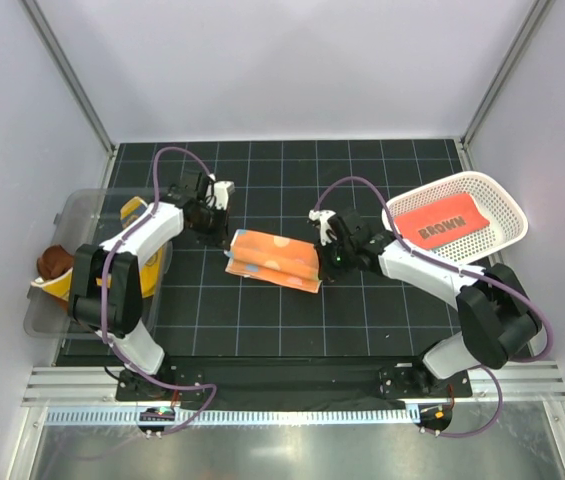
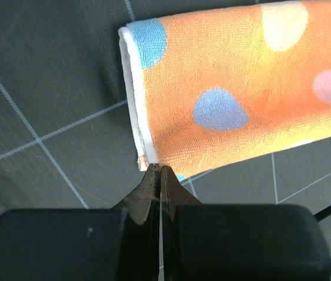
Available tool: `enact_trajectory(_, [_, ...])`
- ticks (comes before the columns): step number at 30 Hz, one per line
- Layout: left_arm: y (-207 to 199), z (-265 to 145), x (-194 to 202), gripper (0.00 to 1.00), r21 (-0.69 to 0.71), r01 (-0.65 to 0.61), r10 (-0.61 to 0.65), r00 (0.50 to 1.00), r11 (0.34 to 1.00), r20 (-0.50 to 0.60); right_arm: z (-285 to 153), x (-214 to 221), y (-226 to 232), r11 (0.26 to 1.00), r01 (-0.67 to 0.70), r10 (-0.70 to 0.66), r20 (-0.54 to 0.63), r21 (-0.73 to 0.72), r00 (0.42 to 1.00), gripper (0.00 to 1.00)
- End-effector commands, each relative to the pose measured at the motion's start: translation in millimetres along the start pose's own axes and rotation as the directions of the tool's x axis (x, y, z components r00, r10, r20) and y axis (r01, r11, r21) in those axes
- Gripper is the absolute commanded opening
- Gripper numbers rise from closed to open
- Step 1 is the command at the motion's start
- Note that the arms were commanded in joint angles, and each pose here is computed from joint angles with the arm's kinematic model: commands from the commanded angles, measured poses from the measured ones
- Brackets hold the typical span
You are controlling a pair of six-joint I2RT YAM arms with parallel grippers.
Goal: Fold and stack the towels
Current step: Fold the towel
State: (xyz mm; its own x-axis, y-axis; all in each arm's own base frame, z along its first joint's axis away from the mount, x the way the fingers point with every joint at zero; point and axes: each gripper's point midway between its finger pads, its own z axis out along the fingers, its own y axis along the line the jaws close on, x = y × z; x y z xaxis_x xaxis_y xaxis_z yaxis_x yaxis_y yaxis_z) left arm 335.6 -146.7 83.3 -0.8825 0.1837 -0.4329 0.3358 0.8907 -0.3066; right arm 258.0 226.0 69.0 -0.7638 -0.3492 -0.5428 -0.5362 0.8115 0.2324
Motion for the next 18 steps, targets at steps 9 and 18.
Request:
enact_trajectory(9, [9.6,7.1,6.9,0.06,-0.082,0.011,-0.012,1.0,0.997,-0.01,8.4,12.0,7.1,1.0,-0.021,0.021,-0.005,0.011,1.0,0.05])
enact_trajectory(18, [10.3,6.2,25.5,0.13,-0.116,0.02,-0.028,0.997,0.993,-0.074,3.2,12.9,1.5,0.998,-0.03,0.03,-0.004,0.051,1.0,0.11])
